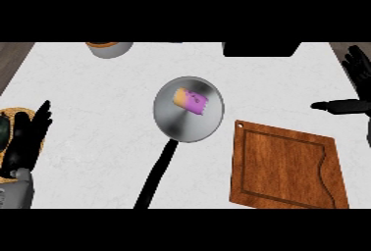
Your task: Pick the can from the cutting board and place it in the pan
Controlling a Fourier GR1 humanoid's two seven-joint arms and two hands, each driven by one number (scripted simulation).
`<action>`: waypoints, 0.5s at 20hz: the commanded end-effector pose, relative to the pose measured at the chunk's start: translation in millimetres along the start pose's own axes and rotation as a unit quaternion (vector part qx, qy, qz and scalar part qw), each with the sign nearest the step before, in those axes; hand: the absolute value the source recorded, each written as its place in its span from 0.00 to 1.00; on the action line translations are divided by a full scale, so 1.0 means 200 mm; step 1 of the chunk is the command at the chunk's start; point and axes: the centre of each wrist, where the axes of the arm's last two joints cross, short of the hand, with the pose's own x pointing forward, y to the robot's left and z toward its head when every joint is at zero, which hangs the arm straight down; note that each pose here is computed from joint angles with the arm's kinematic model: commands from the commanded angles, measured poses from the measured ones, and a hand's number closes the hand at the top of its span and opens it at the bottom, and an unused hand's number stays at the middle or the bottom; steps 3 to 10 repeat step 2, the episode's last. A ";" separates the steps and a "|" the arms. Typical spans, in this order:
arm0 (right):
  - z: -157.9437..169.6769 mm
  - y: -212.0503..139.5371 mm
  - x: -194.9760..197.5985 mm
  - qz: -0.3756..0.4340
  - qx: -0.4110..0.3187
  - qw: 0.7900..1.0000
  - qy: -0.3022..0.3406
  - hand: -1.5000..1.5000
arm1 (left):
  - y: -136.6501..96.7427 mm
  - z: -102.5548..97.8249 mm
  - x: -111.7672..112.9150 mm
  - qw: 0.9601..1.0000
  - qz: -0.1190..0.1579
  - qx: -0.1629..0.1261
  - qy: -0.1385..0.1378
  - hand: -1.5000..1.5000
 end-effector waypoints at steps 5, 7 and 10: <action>0.11 -0.24 -0.01 0.010 0.010 1.000 -0.002 0.00 | -0.03 0.03 0.01 1.000 -0.005 -0.009 0.000 0.50; 0.11 -0.24 -0.01 0.010 0.010 1.000 -0.002 0.00 | -0.03 0.03 0.01 1.000 -0.005 -0.009 0.000 0.50; 0.11 -0.24 -0.01 0.010 0.010 1.000 -0.002 0.00 | -0.03 0.03 0.01 1.000 -0.005 -0.009 0.000 0.50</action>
